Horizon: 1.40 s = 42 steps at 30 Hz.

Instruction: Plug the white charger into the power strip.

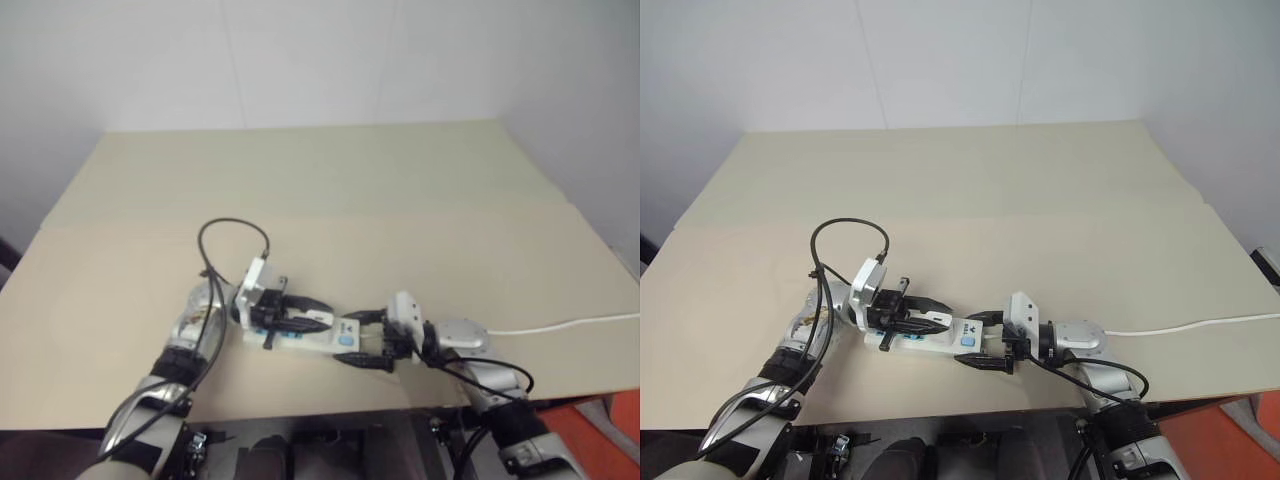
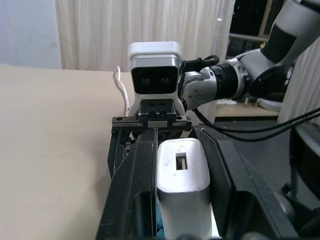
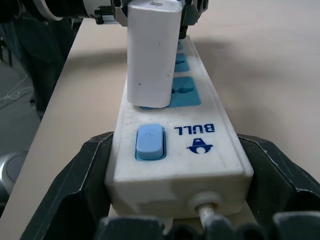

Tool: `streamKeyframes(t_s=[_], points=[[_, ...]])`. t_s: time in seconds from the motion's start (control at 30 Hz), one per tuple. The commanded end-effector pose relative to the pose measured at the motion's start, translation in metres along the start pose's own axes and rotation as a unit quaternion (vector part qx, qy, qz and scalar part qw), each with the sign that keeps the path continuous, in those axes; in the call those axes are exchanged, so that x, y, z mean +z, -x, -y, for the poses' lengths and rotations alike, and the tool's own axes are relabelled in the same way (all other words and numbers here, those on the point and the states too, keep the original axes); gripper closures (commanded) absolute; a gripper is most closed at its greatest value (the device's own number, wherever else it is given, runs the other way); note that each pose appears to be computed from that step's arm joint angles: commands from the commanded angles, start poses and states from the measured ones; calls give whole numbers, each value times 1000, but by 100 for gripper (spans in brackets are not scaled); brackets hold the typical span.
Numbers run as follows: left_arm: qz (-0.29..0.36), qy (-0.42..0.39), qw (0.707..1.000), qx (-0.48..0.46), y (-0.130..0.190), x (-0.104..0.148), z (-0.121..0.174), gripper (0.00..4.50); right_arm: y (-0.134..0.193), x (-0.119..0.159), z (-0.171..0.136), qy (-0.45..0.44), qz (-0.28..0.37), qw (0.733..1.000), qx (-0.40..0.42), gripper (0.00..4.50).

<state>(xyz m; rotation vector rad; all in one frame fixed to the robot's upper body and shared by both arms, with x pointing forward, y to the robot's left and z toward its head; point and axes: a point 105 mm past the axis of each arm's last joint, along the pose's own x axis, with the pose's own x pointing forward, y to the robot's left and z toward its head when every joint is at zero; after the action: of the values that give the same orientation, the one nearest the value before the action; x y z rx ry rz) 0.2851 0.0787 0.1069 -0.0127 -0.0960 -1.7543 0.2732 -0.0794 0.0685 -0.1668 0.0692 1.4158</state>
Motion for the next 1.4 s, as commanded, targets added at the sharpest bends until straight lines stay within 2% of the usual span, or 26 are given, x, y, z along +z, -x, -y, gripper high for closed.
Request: streamKeyframes(t_s=[0.03, 0.33, 0.4, 0.47, 0.67, 0.7, 0.87, 1.03, 1.13, 1.3, 1.4], points=[[-57, 59, 996, 27, 20, -35, 10, 346, 2, -3, -1, -3, -2, 1000, 2, 106], [-39, 63, 997, 36, 18, -30, 5, 346, 1, -3, -1, -3, -2, 1000, 3, 106], [-28, 60, 997, 46, 18, -29, 3, 273, 1, -3, -1, -3, -2, 1000, 2, 106], [-23, 58, 997, 49, 19, -27, 1, 221, 1, -4, -1, -4, -2, 1000, 2, 106], [-18, 44, 998, 44, 19, -19, 1, 25, 1, -4, -2, -5, -2, 1000, 4, 106], [-18, 42, 998, 42, 19, -17, 1, 5, 1, -4, -2, -5, -2, 1000, 4, 106], [-12, 27, 999, 34, 23, 2, 3, 5, 2, -5, -3, -7, -3, 1000, 7, 106], [-18, -22, 998, 63, 33, 19, 0, 5, 2, -4, 0, -10, 2, 1000, -4, 106], [-29, -22, 998, 56, 41, 30, 4, 0, 3, -4, 5, -14, -2, 1000, -11, 10], [11, -55, 993, 108, 60, 62, -1, 0, 14, 3, 4, 12, 10, 1000, -14, 4], [-8, -91, 983, 159, 83, 72, -1, 0, 32, 15, 7, 84, -3, 996, -32, 4]])
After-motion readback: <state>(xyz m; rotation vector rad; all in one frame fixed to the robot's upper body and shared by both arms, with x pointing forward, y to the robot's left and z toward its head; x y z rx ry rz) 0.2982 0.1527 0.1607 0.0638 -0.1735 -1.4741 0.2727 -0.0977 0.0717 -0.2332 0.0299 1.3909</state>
